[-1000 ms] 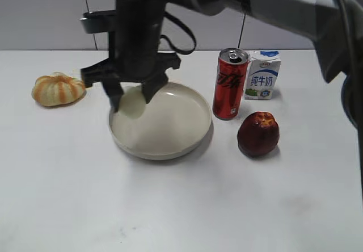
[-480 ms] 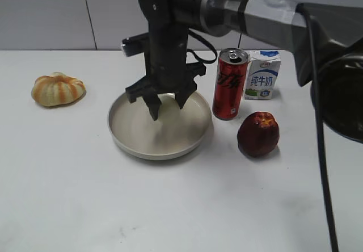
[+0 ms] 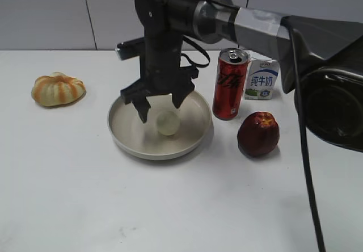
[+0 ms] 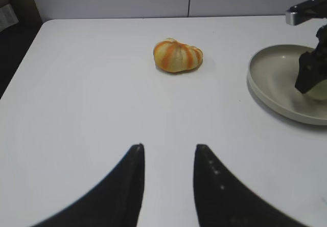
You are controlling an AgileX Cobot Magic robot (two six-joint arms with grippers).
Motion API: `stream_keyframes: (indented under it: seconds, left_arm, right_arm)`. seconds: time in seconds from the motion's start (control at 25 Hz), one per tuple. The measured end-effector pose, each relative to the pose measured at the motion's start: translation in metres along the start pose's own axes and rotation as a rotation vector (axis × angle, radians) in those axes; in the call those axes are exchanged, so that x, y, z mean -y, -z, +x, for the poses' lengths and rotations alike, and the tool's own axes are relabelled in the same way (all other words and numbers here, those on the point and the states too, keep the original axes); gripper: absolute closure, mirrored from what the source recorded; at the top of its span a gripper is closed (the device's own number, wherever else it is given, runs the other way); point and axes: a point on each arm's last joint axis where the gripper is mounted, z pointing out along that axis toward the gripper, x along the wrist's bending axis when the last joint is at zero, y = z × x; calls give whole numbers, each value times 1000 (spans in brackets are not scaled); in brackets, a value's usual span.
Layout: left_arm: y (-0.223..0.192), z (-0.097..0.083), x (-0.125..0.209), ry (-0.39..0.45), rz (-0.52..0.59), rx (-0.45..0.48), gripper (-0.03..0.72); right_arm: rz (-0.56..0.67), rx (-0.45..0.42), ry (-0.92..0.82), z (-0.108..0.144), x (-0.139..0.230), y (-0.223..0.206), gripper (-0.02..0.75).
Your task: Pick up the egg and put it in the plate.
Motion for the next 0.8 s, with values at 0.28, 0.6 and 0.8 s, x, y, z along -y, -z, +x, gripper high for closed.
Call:
stream_keyframes:
  seconds: [0.28, 0.6, 0.8]
  left_arm:
    - [0, 0, 0, 0, 0, 0, 448]
    - [0, 0, 0, 0, 0, 0, 448]
    - [0, 0, 0, 0, 0, 0, 448]
  right_arm:
    - [-323, 75, 42, -6, -25, 112, 106]
    - [-542, 189, -178, -123, -8, 232, 125]
    - [-650, 279, -373, -210, 33, 298, 139]
